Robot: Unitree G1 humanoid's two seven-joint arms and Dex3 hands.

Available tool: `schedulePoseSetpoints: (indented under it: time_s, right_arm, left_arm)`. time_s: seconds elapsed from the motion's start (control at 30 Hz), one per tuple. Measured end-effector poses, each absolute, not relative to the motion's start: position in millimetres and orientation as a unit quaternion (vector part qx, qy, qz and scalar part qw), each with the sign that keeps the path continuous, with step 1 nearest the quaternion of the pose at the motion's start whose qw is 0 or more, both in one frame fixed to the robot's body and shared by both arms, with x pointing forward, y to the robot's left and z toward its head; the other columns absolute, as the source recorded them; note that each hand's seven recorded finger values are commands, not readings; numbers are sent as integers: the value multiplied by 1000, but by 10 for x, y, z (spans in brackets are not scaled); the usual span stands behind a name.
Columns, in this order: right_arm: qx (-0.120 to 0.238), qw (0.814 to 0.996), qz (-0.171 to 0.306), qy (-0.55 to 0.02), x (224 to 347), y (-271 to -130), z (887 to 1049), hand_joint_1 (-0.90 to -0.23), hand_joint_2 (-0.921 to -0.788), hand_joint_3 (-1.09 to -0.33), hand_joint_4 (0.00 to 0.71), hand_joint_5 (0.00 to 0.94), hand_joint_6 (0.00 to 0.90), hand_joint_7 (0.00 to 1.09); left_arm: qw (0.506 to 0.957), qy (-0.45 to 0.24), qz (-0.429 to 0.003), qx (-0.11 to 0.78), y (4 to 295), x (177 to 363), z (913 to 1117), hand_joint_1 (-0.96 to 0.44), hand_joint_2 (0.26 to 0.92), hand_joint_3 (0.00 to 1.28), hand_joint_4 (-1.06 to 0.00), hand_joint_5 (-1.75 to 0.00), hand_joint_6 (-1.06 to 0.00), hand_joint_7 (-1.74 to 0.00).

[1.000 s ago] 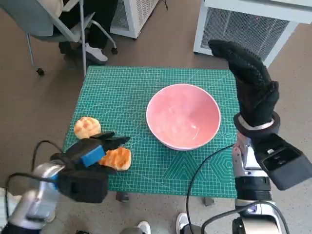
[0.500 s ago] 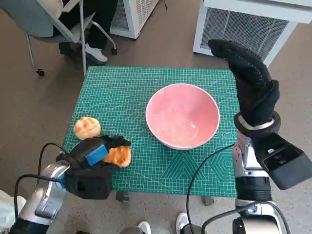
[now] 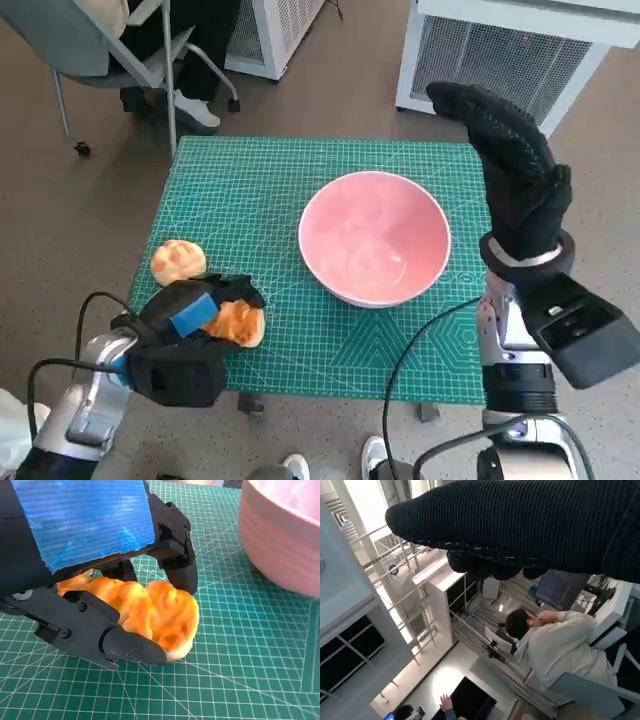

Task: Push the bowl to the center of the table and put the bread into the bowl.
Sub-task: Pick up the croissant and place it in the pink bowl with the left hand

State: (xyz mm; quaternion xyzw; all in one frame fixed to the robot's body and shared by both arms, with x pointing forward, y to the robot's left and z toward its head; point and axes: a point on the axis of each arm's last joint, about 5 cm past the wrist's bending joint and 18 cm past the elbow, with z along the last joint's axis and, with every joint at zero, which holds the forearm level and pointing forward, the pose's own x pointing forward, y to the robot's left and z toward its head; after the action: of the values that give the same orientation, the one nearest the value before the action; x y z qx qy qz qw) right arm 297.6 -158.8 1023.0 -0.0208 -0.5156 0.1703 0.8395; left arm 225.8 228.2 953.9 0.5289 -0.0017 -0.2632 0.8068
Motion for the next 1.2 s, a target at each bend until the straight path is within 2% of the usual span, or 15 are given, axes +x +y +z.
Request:
schedulePoseSetpoints:
  time_s: [0.17, 0.3, 0.57, 0.7, 0.93, 1.2]
  right_arm:
    - [-20, 840, 170, -515, 2975, -1588, 10226, -588, -921, -822, 1, 468, -1, 610]
    - [-19, 840, 170, -515, 2974, -1588, 10223, -588, -921, -825, -1, 470, -1, 611]
    - [-18, 839, 169, -516, 2972, -1587, 10225, -588, -921, -831, -1, 456, -1, 611]
    - [-17, 839, 169, -516, 2971, -1585, 10225, -588, -921, -833, -1, 453, -1, 611]
    - [-16, 840, 163, -518, 2965, -1594, 10223, -591, -921, -834, -1, 453, -1, 613]
    - [-16, 837, 160, -523, 2949, -1599, 10242, -597, -921, -838, -1, 452, -1, 613]
  left_arm:
    - [814, -27, -254, 522, 2286, 2261, 9683, 0, 916, 161, -581, -1310, -541, -1236]
    - [820, -62, -239, 516, 2261, 2286, 9896, 0, 919, 157, -580, -1299, -537, -1249]
    - [827, -188, -185, 497, 2112, 2339, 10436, 0, 920, 141, -596, -1264, -550, -1252]
    - [825, -254, -166, 476, 1975, 2379, 10612, 0, 920, 129, -617, -1239, -556, -1248]
    - [813, -334, -167, 446, 1677, 2553, 10757, 0, 919, 101, -675, -1172, -567, -1243]
    - [781, -347, -213, 474, 1356, 2831, 10776, 1, 917, 92, -677, -1124, -593, -1260]
